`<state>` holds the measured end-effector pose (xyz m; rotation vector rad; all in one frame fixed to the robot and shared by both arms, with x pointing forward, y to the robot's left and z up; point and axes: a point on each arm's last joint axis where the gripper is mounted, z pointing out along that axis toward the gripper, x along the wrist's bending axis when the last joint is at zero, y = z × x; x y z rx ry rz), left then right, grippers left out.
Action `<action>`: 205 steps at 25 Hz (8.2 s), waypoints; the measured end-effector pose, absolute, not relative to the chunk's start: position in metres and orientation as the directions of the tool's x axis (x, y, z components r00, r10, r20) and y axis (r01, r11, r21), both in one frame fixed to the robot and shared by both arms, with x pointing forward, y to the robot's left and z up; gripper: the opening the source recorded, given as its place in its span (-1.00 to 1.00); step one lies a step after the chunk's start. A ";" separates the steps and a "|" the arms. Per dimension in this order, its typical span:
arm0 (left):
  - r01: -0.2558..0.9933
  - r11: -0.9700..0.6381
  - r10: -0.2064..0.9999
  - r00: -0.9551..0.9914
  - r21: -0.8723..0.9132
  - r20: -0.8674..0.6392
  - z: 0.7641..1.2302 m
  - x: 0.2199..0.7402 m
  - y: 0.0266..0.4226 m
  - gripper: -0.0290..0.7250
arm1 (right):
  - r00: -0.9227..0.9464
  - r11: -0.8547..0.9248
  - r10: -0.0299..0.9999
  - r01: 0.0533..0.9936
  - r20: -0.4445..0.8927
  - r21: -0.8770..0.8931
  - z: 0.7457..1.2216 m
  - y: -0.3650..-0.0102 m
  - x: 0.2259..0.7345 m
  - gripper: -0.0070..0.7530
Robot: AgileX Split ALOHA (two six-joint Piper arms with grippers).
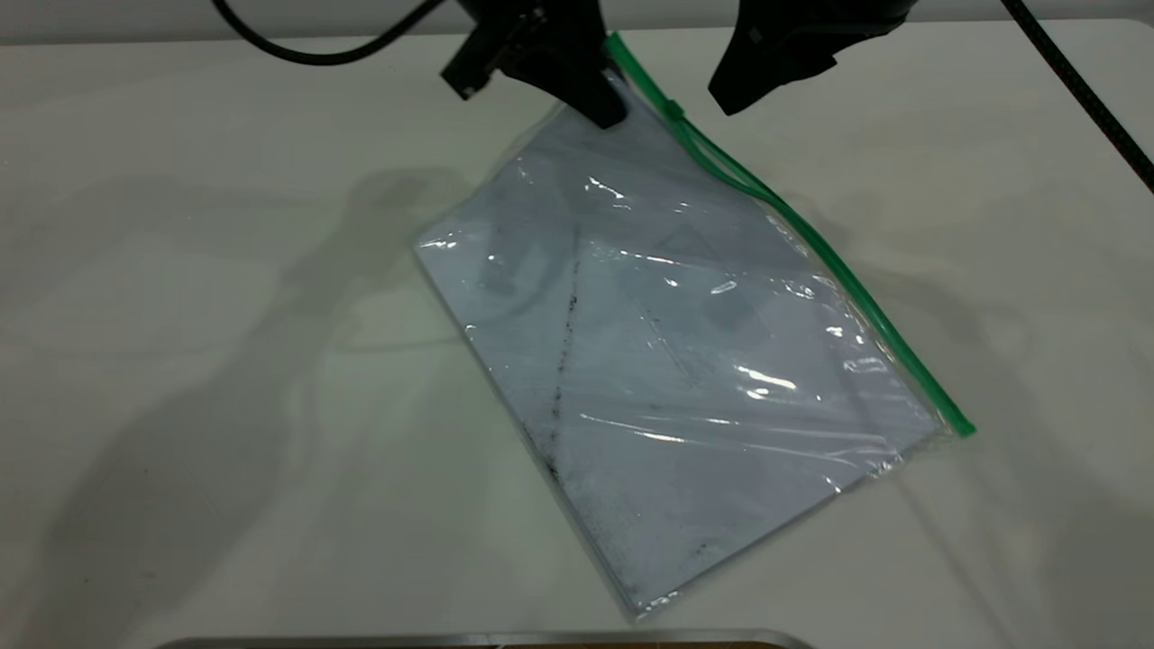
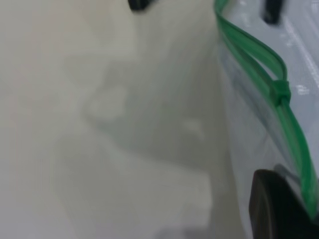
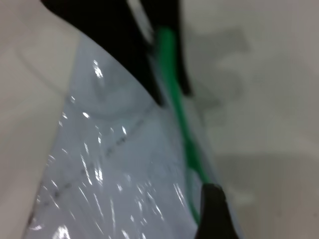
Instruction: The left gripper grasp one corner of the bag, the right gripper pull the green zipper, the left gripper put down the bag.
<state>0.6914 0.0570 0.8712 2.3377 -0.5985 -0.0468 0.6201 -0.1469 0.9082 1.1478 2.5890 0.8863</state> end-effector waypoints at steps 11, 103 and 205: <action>-0.379 -0.600 -0.370 0.912 0.704 0.176 0.876 0.692 0.042 -0.78 | -0.738 0.516 0.660 0.581 0.140 0.629 0.912 -0.138 0.617 0.49; -0.028 -0.889 -0.081 0.992 0.456 -0.096 0.859 0.717 0.130 -0.76 | -0.689 0.686 0.711 0.724 0.139 0.075 0.883 -0.170 0.584 -0.81; 0.728 -0.258 0.946 0.323 0.636 0.013 1.033 0.249 0.295 0.64 | -0.520 0.319 0.851 0.404 -0.071 0.857 1.043 -0.287 0.225 0.56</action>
